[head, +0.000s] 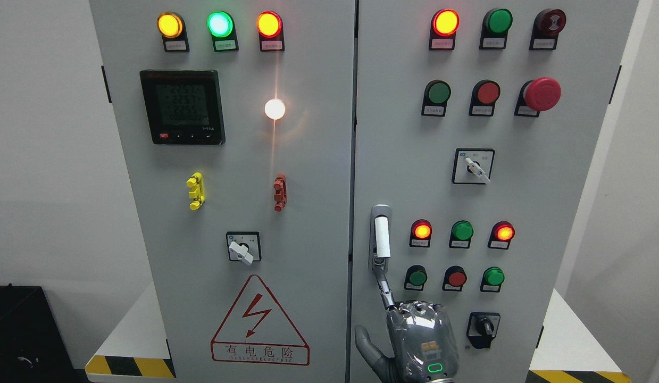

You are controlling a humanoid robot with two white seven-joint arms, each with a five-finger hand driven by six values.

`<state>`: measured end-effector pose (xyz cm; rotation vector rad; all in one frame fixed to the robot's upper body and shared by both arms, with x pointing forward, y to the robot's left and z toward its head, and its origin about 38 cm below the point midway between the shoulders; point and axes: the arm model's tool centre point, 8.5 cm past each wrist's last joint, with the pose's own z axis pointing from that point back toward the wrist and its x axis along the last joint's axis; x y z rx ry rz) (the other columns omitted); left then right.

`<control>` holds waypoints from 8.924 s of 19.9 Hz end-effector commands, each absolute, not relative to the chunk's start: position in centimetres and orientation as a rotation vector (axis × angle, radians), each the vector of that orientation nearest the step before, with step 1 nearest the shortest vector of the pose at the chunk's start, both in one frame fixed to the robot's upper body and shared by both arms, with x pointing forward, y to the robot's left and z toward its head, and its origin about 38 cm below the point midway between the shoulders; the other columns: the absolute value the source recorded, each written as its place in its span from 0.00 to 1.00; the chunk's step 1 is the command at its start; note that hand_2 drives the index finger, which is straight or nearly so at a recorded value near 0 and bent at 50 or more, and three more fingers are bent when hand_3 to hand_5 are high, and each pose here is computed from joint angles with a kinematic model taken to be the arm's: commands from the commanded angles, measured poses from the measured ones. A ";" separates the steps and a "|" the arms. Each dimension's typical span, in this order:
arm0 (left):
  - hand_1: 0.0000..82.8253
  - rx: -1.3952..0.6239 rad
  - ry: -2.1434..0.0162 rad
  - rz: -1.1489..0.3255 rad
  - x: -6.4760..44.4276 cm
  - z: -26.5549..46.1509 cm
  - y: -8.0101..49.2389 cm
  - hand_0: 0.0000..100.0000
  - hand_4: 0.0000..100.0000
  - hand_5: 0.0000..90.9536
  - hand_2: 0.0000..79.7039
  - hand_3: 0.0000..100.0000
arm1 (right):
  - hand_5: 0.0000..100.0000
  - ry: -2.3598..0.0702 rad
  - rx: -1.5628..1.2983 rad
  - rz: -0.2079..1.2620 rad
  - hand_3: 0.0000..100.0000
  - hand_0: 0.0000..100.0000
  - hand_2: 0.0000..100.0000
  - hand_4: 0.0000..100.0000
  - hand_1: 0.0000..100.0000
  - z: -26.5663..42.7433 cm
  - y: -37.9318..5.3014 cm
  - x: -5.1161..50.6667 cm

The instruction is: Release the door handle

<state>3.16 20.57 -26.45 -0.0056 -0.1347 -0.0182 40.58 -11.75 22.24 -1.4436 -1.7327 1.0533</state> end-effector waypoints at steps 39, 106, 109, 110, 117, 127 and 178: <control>0.67 -0.005 -0.117 -0.016 2.0 -26.5 20.6 0.12 0.00 0.00 0.00 0.00 | 1.00 -1.810 -1.480 0.993 1.00 0.40 0.14 1.00 0.21 24.9 -11.7 39.3; 0.67 -0.005 -0.117 -0.016 2.0 -26.5 20.6 0.12 0.00 0.00 0.00 0.00 | 1.00 -1.802 -1.563 0.879 1.00 0.28 0.93 1.00 0.23 32.4 -12.1 42.2; 0.67 -0.005 -0.118 -0.016 2.1 -26.5 20.6 0.12 0.00 0.00 0.00 0.00 | 1.00 -1.804 -1.564 0.878 1.00 0.28 0.94 1.00 0.23 32.5 -12.1 42.3; 0.67 -0.005 -0.118 -0.018 2.1 -26.5 20.6 0.12 0.00 0.00 0.00 0.00 | 1.00 -1.804 -1.564 0.878 1.00 0.28 0.94 1.00 0.23 32.5 -12.1 42.3; 0.67 -0.005 -0.118 -0.016 2.1 -26.5 20.6 0.12 0.00 0.00 0.00 0.00 | 1.00 -1.803 -1.563 0.876 1.00 0.32 0.94 1.00 0.26 32.5 -12.1 42.3; 0.67 -0.005 -0.117 -0.018 2.0 -26.5 20.6 0.12 0.00 0.00 0.00 0.00 | 1.00 -1.797 -1.568 0.860 1.00 0.39 0.94 1.00 0.29 32.6 -12.3 42.3; 0.67 -0.005 -0.118 -0.016 2.1 -26.5 20.6 0.12 0.00 0.00 0.00 0.00 | 1.00 -1.763 -1.582 0.798 1.00 0.50 0.94 1.00 0.31 32.7 -13.0 42.1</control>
